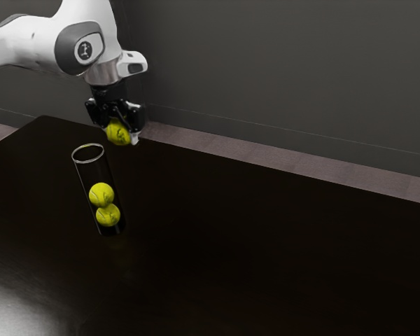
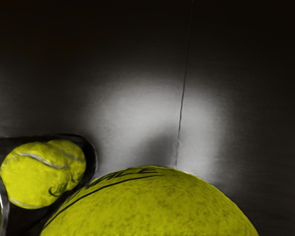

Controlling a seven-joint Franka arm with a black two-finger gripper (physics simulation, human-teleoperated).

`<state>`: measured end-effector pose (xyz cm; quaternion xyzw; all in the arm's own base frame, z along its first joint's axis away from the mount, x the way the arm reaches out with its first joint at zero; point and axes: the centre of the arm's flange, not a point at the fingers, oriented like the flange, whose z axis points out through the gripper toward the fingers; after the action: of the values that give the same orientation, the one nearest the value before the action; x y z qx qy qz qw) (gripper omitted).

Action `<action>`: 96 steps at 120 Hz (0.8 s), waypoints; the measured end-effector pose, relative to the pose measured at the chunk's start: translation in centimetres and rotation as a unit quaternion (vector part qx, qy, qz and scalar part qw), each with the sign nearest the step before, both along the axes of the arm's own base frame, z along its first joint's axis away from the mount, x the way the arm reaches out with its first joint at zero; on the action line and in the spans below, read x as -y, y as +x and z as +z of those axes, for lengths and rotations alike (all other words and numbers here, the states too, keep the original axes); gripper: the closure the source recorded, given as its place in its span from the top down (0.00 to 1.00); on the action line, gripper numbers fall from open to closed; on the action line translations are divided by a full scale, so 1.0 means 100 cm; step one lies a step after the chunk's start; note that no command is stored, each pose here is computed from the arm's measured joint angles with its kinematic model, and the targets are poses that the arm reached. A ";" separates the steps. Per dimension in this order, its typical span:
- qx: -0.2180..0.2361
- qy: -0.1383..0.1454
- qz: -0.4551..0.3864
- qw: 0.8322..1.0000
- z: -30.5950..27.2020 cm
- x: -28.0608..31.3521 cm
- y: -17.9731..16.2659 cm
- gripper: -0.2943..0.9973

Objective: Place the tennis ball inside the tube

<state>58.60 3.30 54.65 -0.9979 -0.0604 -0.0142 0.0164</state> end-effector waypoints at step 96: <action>-0.035 -0.075 0.012 0.997 -0.029 -0.130 0.005 0.64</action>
<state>59.10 16.34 51.72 -0.9955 -0.0728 0.0255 -0.0557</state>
